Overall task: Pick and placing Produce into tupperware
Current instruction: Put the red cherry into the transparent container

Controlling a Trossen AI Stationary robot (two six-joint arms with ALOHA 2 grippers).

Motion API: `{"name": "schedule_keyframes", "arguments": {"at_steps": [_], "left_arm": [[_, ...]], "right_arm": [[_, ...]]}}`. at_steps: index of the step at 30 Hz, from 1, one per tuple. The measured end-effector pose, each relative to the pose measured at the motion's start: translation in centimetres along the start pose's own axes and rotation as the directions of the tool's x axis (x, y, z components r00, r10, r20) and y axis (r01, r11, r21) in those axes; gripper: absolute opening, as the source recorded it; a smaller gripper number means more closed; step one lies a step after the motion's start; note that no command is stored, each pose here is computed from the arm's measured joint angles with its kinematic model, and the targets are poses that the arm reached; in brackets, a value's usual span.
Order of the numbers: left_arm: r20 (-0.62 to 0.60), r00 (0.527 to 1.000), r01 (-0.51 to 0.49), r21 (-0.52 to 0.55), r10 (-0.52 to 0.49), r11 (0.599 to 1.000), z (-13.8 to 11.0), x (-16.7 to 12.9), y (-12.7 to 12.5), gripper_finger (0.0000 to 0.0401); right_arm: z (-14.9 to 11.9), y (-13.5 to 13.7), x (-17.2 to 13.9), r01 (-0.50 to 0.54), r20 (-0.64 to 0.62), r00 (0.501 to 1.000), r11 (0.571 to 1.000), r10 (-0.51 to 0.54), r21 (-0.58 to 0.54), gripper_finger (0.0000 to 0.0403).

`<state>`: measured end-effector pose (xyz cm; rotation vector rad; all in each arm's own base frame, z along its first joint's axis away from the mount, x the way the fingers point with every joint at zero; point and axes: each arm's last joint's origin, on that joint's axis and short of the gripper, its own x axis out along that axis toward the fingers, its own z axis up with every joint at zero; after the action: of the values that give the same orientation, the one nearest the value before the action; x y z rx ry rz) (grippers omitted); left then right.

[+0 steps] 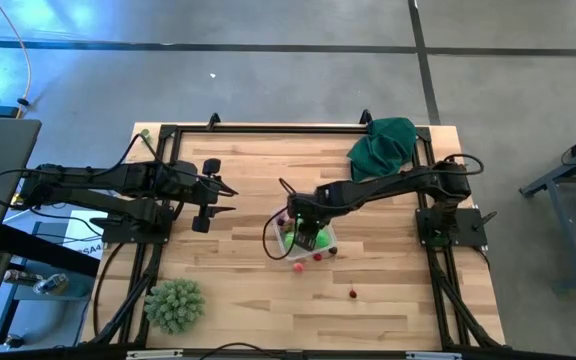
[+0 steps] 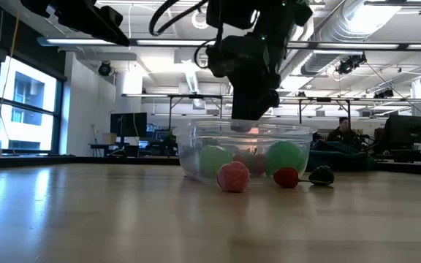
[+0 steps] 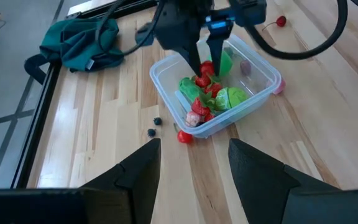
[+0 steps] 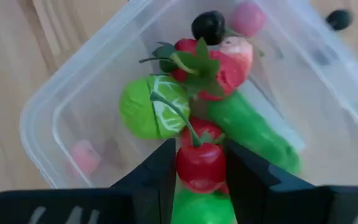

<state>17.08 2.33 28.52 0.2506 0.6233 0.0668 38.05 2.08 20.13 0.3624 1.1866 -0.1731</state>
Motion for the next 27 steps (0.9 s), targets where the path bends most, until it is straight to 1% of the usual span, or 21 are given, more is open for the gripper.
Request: {"name": "schedule_keyframes", "arguments": {"at_steps": [6,12,15,23,27], "left_arm": [[0.0,1.0,0.0,0.0,0.0,1.0,0.0,0.0,0.0,0.0179],[0.0,1.0,0.0,0.0,0.0,1.0,0.0,0.0,0.0,0.0179],[0.0,1.0,0.0,0.0,0.0,1.0,0.0,0.0,0.0,0.0179],[0.0,1.0,0.0,0.0,0.0,1.0,0.0,0.0,0.0,0.0179],[0.0,1.0,0.0,0.0,0.0,1.0,0.0,0.0,0.0,0.0179]], "right_arm": [[-0.4,-0.9,1.2,-0.03,0.015,0.999,0.998,0.029,0.064,0.0103],[-0.3,-1.1,1.2,-0.016,0.027,1.0,0.997,0.014,0.075,0.0108],[-0.2,-1.3,1.2,-0.012,0.027,1.0,0.996,0.01,0.092,0.0123],[-0.2,-1.5,1.2,0.003,0.026,1.0,0.997,-0.005,0.077,0.0181],[-0.1,-1.4,1.1,-0.002,0.037,0.999,0.997,-0.001,0.071,0.0189]]}}
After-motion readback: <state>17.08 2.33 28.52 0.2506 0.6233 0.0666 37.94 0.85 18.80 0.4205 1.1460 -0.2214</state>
